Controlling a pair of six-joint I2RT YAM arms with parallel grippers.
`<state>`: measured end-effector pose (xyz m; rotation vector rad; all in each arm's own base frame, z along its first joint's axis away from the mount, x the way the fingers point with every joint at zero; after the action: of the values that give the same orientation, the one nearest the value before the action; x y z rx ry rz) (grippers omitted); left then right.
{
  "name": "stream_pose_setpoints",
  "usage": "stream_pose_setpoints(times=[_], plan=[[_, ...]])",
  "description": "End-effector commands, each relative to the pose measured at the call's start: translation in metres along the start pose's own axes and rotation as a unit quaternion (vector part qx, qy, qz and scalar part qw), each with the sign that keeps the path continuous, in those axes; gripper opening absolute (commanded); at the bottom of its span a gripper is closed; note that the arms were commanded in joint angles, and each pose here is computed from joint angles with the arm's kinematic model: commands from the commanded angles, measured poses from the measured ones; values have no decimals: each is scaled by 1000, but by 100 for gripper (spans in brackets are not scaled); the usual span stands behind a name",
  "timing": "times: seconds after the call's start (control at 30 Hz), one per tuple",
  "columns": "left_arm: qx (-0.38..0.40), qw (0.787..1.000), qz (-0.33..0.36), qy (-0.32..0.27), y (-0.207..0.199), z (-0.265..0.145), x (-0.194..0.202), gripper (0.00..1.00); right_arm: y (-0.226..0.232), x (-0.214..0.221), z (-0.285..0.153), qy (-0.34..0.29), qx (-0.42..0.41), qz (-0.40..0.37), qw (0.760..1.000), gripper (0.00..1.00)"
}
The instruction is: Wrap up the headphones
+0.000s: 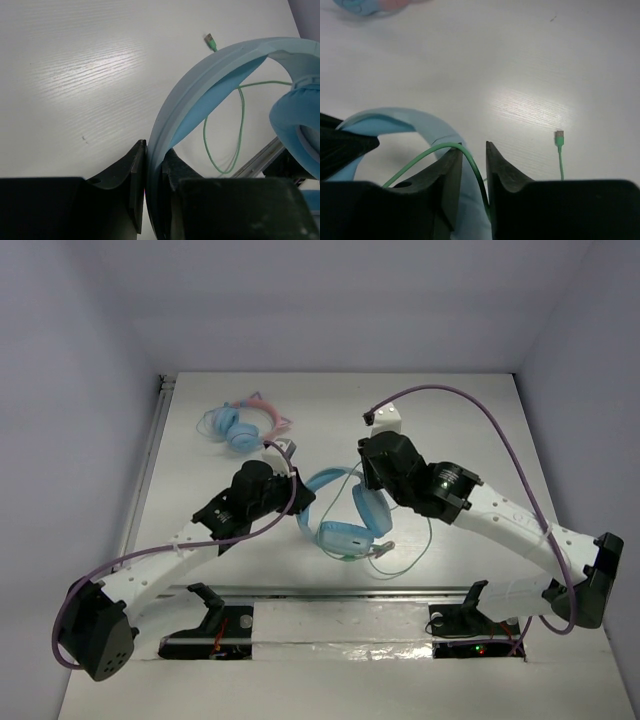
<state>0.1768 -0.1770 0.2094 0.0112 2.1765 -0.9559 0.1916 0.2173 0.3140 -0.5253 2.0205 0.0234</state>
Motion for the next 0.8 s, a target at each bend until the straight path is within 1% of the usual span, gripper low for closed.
stream_pose_setpoints(times=[0.0,0.1,0.13,0.2,0.3,0.37,0.43,0.47,0.53,0.57,0.6,0.67,0.73,0.77], plan=[[67,998,0,-17,-23,-12,-14,0,-14,-14,-3,-59,62,56,995,34],[74,997,-1,-22,-24,-14,-15,0,-18,-12,2,-61,70,66,993,35],[77,997,-8,-26,-25,-15,-16,0,-16,-11,3,-61,60,70,994,35],[87,995,-10,-38,-30,-19,-20,0,-19,-6,7,-60,63,79,993,34],[95,993,-15,-64,-37,-27,-28,0,-17,3,11,-62,48,99,992,34],[102,991,-19,-84,-42,-31,-34,0,-19,1,5,-82,26,125,988,34],[125,988,-16,-91,-47,-33,-38,0,-18,7,3,-87,9,135,987,39],[132,987,-19,-94,-48,-34,-40,0,-22,4,-2,-104,7,152,983,41],[150,983,-24,-103,-52,-35,-43,0,-23,12,-2,-106,-4,164,981,43],[155,982,-26,-109,-53,-37,-43,0,-24,8,-8,-128,-17,176,976,44],[161,980,-33,-112,-55,-38,-44,0,-27,9,-9,-138,-22,183,973,47],[176,976,-36,-125,-60,-42,-48,0,-24,14,-9,-164,-62,192,966,49],[188,972,-39,-133,-65,-47,-53,0,-25,15,-21,-205,-113,199,952,55],[189,972,-40,-134,-67,-49,-55,0,-28,10,-24,-238,-125,209,940,58]])
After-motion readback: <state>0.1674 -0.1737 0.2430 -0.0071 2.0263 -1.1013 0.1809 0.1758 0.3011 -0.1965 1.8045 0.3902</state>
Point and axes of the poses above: each gripper's point midway between its finger pads, its own z axis out along the fingers, its own y axis along the line the jaws close on, x = y × z, the point moved 10 cm from there along -z, back along the fingers, and after that the axes turned 12 degrees about -z, right-handed, at the moved point
